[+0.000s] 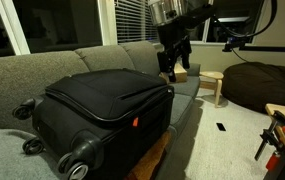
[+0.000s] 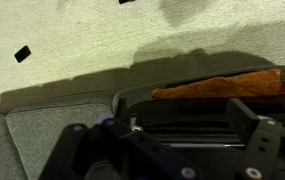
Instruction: Unzip the black suitcase
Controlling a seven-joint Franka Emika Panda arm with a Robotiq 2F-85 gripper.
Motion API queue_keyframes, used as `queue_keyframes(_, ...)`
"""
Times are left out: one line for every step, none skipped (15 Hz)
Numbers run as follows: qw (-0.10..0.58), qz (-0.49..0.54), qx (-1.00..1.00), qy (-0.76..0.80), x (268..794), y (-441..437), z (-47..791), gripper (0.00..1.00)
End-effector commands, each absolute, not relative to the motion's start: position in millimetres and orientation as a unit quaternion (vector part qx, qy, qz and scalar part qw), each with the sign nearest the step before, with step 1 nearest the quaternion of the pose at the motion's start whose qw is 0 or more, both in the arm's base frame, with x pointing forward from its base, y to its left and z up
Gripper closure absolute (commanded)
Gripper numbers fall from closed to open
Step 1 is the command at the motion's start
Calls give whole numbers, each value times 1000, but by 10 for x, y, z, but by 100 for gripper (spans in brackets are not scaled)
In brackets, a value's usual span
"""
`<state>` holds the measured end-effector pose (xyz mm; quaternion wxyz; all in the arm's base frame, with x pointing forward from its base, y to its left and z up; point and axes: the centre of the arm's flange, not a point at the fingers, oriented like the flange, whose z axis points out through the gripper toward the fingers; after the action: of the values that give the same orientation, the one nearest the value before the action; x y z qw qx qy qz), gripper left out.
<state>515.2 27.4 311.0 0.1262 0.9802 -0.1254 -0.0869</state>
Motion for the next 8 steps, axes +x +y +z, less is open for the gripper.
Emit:
queue_keyframes(123,-94,978,-139,5220,279,2979,0)
queue_keyframes(123,-97,978,-141,5230,272,2953,0)
queue_keyframes(127,-97,976,-145,5244,253,2918,0)
queue_keyframes(128,-99,976,-147,5255,239,2893,0)
queue_keyframes(129,-99,976,-148,5268,212,2864,0)
queue_keyframes(129,-99,976,-146,5275,191,2843,0)
queue_keyframes(123,-98,978,-135,5283,153,2828,0)
queue_keyframes(118,-97,980,-131,5290,124,2817,0)
